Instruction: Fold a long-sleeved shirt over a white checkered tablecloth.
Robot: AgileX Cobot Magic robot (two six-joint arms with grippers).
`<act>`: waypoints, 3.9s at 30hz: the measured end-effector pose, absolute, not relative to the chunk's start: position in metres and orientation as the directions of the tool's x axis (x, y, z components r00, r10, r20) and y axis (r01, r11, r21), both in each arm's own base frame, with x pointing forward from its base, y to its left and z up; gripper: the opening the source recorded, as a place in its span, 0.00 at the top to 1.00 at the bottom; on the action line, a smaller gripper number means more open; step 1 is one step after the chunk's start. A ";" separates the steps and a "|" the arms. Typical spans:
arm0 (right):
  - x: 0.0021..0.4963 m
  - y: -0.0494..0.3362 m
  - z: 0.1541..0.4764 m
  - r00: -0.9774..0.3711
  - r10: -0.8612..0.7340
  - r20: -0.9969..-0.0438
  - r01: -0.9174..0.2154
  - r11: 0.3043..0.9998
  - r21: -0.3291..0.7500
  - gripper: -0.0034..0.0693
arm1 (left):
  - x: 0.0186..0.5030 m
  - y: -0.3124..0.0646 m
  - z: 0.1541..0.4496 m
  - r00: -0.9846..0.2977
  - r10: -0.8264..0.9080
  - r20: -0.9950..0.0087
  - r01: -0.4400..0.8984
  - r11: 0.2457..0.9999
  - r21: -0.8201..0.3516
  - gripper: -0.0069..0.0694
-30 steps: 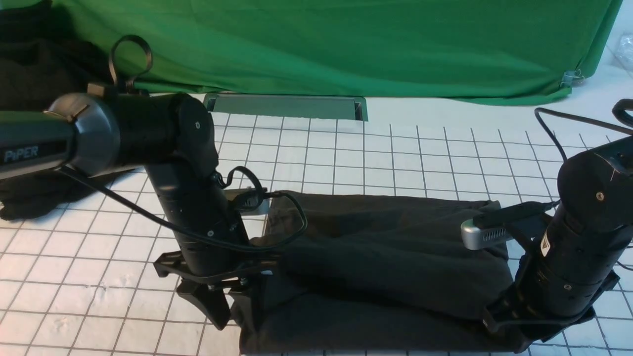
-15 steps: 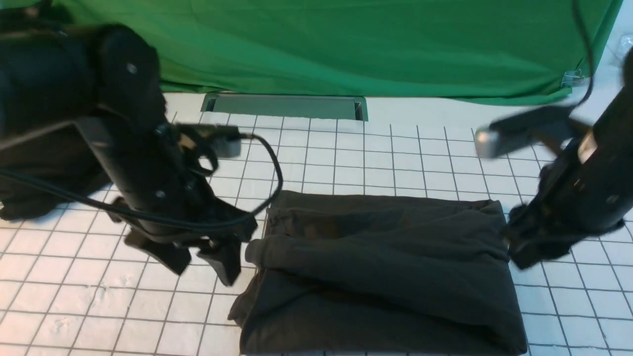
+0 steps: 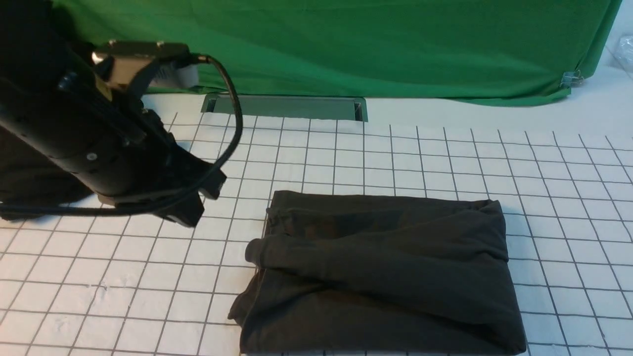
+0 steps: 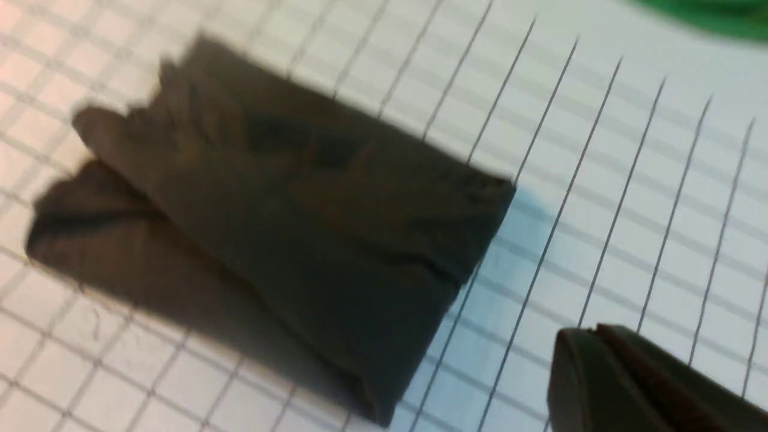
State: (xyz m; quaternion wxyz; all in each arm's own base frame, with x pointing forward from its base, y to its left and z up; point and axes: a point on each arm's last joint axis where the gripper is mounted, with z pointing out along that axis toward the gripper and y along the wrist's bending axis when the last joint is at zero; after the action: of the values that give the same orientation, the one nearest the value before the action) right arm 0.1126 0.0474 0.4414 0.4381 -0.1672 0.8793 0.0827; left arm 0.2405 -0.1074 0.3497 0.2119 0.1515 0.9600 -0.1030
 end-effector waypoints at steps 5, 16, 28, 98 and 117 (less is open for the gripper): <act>0.063 0.025 0.434 -0.382 -0.152 -0.912 -0.374 0.927 0.002 0.95 | 0.242 -0.107 0.351 -0.831 0.224 -0.509 0.335 0.932 -0.138 0.90; 0.068 0.029 0.341 -0.139 -0.136 -0.981 -0.408 0.911 -0.069 0.95 | 0.246 -0.110 0.349 -0.809 0.194 -0.554 0.333 0.929 -0.160 0.91; 0.070 0.031 0.352 0.011 -0.073 -0.997 -0.405 0.911 -0.072 0.90 | 0.246 -0.110 0.349 -0.807 0.190 -0.558 0.331 0.930 -0.162 0.91; 0.056 0.000 0.191 -0.145 -0.072 -0.987 -0.014 0.997 -0.071 0.68 | 0.076 -0.030 0.258 0.005 -0.165 -0.986 0.370 0.917 -0.151 0.91; 0.056 0.000 0.191 -0.146 -0.072 -0.987 -0.014 0.997 -0.071 0.63 | 0.067 -0.019 0.211 0.003 -0.119 -0.993 0.276 0.954 -0.114 0.91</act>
State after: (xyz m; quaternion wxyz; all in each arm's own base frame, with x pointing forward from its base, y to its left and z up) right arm 0.0559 -0.0002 0.1907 0.6526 -0.0286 0.7568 -0.0223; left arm 0.0669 -0.0188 0.2113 0.7058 0.0568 0.6921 -0.1400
